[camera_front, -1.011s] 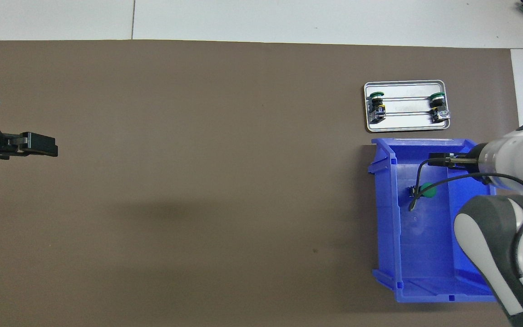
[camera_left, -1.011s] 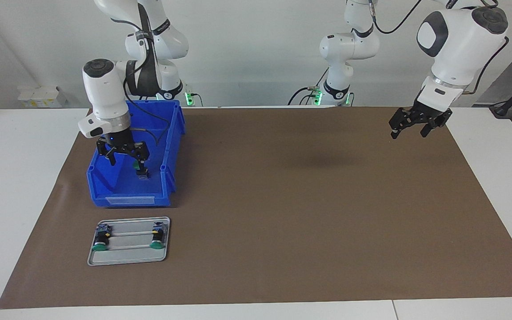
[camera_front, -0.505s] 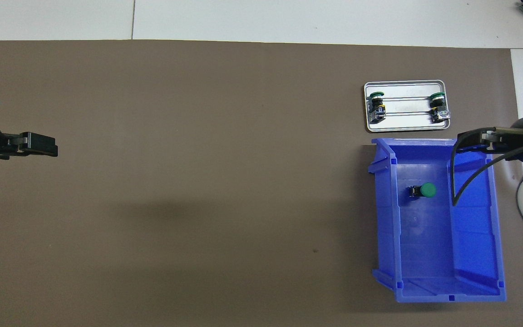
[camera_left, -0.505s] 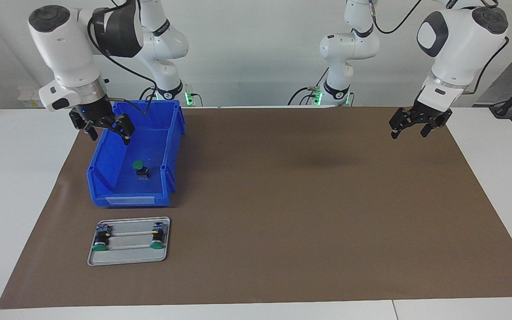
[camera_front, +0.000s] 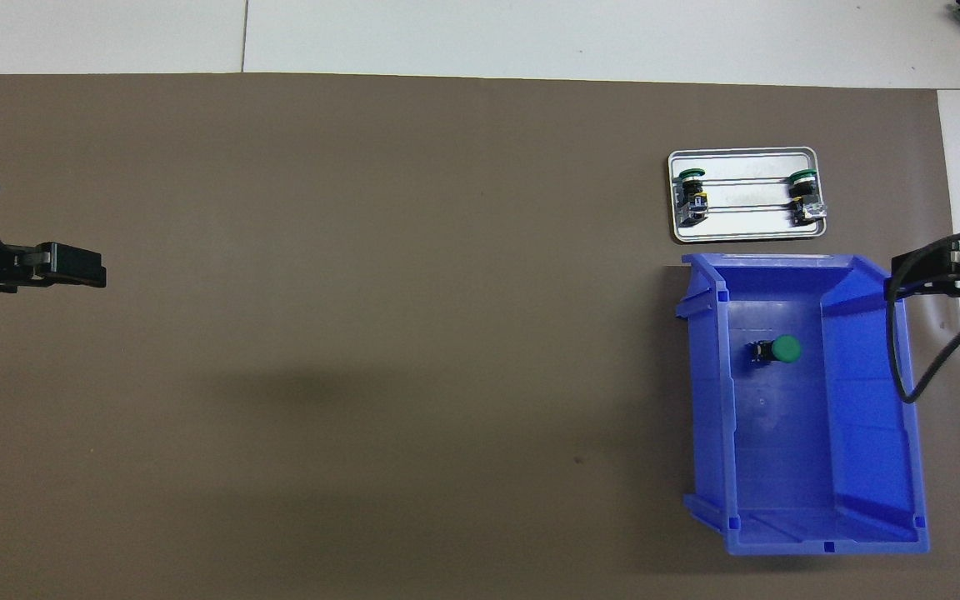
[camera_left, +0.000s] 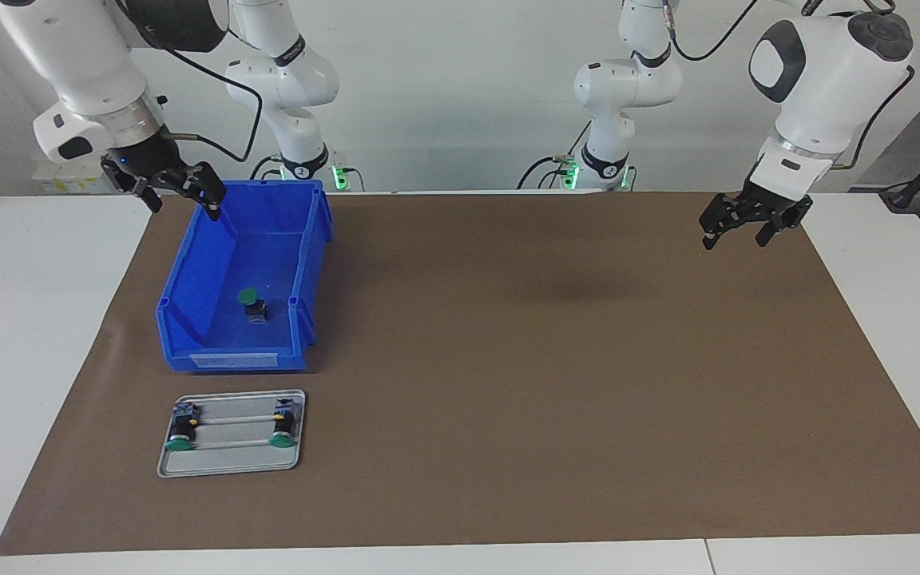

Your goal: Place and press button with both arms

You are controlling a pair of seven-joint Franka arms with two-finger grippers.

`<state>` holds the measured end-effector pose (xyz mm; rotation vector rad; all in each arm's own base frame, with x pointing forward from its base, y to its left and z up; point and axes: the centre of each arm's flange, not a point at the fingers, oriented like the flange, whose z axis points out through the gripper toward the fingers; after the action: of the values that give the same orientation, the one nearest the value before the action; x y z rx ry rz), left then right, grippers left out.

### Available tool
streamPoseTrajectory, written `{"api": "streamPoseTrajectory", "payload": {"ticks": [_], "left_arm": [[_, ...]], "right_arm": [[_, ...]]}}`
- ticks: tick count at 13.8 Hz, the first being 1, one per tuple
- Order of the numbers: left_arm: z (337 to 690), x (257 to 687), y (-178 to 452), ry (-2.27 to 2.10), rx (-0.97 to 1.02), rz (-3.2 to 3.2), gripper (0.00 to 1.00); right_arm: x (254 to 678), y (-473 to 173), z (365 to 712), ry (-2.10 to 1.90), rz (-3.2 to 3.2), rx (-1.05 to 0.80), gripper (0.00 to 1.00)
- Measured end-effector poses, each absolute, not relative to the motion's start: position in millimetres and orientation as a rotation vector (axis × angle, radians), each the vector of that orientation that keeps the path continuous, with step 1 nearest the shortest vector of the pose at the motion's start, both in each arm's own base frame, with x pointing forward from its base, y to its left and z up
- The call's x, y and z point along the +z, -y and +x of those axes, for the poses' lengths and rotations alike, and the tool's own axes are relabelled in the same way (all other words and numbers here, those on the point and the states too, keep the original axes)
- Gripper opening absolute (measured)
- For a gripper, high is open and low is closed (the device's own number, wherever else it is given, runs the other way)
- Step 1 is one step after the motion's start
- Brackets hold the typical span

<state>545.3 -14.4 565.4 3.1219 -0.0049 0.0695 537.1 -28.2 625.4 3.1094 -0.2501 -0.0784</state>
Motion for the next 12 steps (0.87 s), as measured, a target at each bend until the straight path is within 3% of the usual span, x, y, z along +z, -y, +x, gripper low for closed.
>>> {"api": "streamPoseTrajectory", "payload": {"ticks": [12], "left_arm": [[545.3, 565.4, 14.4, 0.005, 0.069, 3.122, 1.00]], "right_arm": [[624.0, 21.2, 546.4, 0.033, 3.063, -0.079, 1.00]]}}
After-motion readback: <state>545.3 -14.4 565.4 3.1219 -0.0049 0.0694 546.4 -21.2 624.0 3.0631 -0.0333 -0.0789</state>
